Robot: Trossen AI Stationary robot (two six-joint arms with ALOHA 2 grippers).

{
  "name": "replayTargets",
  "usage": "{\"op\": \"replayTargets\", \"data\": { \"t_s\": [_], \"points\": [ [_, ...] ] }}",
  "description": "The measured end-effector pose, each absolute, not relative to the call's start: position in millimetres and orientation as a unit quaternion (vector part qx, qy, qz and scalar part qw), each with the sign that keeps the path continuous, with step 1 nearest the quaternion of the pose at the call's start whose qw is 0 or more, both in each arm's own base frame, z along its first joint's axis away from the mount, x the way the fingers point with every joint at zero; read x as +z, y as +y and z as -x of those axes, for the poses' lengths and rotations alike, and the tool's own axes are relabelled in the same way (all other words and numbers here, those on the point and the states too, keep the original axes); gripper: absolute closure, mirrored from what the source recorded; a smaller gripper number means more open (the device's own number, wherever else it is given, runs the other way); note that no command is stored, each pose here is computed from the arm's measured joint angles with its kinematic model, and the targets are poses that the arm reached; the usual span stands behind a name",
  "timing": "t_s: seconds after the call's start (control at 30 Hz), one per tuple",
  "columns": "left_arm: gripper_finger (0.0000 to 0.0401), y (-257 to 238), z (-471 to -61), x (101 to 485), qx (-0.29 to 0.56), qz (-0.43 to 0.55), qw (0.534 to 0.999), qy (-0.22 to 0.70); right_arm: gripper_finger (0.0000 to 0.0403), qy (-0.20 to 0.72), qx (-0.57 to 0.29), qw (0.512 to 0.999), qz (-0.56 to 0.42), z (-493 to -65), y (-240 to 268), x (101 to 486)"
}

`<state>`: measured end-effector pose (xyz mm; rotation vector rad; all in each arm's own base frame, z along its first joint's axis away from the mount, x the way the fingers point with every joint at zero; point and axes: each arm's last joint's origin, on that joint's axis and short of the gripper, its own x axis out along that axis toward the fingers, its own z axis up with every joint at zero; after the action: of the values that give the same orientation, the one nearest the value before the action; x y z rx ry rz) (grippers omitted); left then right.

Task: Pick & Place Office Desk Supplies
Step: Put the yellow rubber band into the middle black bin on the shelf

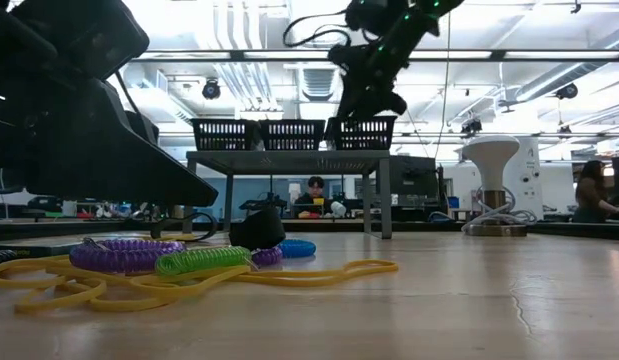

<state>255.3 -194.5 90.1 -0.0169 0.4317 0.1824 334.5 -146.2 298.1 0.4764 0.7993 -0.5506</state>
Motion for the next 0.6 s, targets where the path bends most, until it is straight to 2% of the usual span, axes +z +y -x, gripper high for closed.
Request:
{"op": "replayTargets", "data": {
  "t_s": [0.33, 0.6],
  "points": [
    [0.0279, -193.5, -255.8, 89.8, 0.093, 0.009, 0.972, 0.215, 0.0308, 0.379, -0.257, 0.863, -0.214, -361.2, -157.9, 296.5],
    [0.0279, -193.5, -255.6, 89.6, 0.093, 0.009, 0.972, 0.216, 0.0327, 0.380, -0.252, 0.867, -0.200, -357.0, -155.3, 311.9]
  ]
}}
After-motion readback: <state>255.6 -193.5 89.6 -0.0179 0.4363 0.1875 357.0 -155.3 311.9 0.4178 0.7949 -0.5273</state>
